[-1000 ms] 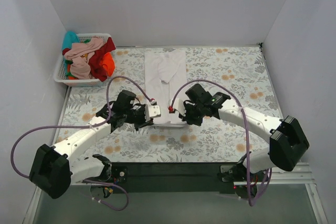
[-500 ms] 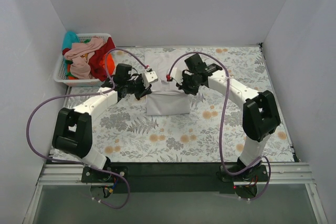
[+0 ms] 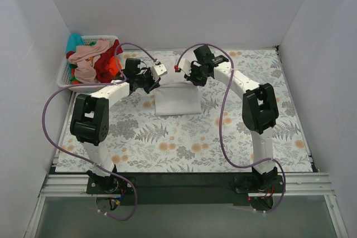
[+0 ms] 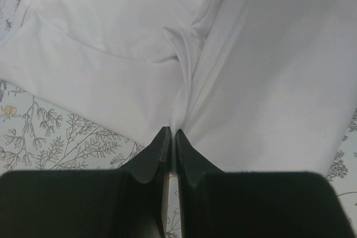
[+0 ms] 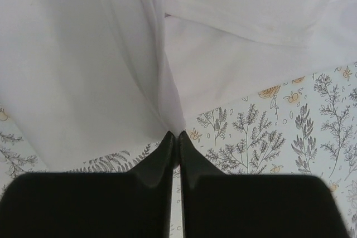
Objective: Fold and stack the t-shirts
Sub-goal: Fold the tshirt
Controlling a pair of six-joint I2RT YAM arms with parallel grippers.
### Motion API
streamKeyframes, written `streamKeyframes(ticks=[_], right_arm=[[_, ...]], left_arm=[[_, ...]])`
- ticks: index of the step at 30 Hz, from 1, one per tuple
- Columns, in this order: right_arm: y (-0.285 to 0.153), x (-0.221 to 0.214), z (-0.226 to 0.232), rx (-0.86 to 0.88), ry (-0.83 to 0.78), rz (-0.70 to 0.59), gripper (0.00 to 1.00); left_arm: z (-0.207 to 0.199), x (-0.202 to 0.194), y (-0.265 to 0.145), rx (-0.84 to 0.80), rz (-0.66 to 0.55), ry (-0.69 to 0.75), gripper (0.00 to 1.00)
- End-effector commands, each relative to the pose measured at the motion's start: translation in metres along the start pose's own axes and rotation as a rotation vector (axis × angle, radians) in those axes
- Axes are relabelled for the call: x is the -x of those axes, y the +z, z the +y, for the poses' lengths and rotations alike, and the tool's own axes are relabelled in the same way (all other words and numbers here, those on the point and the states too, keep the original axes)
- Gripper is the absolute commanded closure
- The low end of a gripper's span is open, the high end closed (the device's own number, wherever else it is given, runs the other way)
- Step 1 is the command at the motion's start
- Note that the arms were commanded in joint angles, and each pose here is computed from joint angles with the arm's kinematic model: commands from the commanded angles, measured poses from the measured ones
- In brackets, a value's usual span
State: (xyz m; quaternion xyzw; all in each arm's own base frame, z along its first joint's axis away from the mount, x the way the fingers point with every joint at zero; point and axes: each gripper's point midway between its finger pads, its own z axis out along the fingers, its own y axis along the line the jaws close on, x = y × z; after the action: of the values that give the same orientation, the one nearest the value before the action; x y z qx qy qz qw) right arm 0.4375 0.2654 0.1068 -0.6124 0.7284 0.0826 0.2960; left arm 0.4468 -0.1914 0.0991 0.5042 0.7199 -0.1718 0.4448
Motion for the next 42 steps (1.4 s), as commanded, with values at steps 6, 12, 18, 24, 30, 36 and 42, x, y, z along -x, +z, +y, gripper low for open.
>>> streamKeyframes(ticks=[6, 12, 18, 24, 30, 36, 42], right_arm=[[-0.025, 0.013, -0.057, -0.144, 0.085, -0.045, 0.41], [-0.063, 0.015, -0.023, -0.098, 0.086, -0.092, 0.53], [-0.04, -0.009, 0.032, 0.042, 0.187, -0.047, 0.56], [-0.029, -0.002, 0.065, 0.175, 0.26, -0.068, 0.54], [-0.013, -0.024, 0.101, 0.204, 0.141, 0.006, 0.48], [0.009, -0.037, 0.108, 0.192, 0.104, 0.041, 0.49], [0.024, -0.055, 0.114, 0.179, 0.077, 0.084, 0.5]], left_arm=[[0.049, 0.018, -0.011, 0.189, -0.022, -0.052, 0.53], [0.005, 0.03, -0.045, 0.128, -0.082, -0.07, 0.38], [-0.053, 0.007, -0.06, 0.022, -0.063, -0.145, 0.38], [-0.082, -0.01, -0.058, -0.059, 0.013, -0.156, 0.38], [-0.107, -0.038, -0.048, -0.119, 0.079, -0.008, 0.34], [-0.111, -0.049, -0.029, -0.137, 0.094, 0.104, 0.33], [-0.111, -0.058, -0.017, -0.136, 0.113, 0.181, 0.35]])
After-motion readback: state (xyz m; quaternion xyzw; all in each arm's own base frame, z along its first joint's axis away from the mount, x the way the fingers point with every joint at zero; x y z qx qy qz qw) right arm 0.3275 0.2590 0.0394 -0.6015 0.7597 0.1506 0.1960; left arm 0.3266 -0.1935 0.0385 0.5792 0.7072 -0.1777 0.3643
